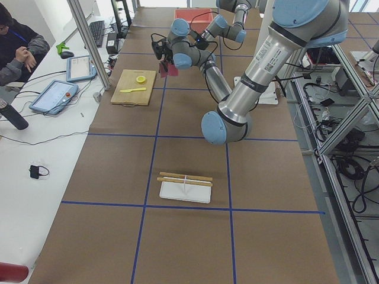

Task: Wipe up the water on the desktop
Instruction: 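Grasp the pink cloth with the right gripper from the left gripper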

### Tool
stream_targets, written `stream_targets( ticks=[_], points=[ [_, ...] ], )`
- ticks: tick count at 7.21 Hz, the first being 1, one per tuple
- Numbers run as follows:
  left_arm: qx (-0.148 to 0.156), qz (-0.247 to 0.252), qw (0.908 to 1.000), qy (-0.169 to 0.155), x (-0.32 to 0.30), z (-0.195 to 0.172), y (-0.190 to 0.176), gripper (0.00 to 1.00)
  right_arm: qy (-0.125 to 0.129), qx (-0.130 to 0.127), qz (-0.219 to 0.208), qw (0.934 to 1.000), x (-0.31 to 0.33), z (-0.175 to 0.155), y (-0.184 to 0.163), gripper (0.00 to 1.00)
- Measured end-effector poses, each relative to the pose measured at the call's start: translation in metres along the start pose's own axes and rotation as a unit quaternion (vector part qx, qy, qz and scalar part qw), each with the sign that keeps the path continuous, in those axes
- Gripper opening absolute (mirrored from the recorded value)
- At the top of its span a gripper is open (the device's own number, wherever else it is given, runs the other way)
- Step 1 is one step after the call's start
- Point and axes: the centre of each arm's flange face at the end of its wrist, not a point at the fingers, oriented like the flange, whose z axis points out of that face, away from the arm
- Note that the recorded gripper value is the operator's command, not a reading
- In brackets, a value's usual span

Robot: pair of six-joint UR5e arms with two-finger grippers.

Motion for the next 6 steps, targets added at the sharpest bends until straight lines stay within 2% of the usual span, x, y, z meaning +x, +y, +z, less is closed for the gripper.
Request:
stream_targets(
  ticks=[2, 3, 4, 5, 6],
  points=[
    [-0.033, 0.009, 0.9994, -0.006, -0.004, 0.004, 0.036, 0.0, 0.004, 0.006, 0.0, 1.0, -0.001, 0.001, -0.002, 0.98],
    [-0.042, 0.012, 0.999, -0.005, -0.004, 0.004, 0.048, 0.0, 0.005, 0.008, 0.0, 1.0, -0.002, 0.001, -0.002, 0.9],
    [-0.049, 0.016, 0.9987, -0.002, -0.004, 0.001, 0.055, 0.0, 0.007, 0.009, 0.0, 0.9999, -0.002, 0.001, -0.002, 0.65],
    [-0.053, 0.018, 0.9984, 0.001, -0.003, -0.002, 0.059, 0.0, 0.008, 0.009, 0.0, 0.9999, -0.002, 0.001, -0.002, 0.45],
    [-0.055, 0.019, 0.9983, 0.002, -0.003, -0.003, 0.06, 0.0, 0.008, 0.008, -0.001, 0.9999, -0.002, 0.002, -0.001, 0.33]
  ],
)
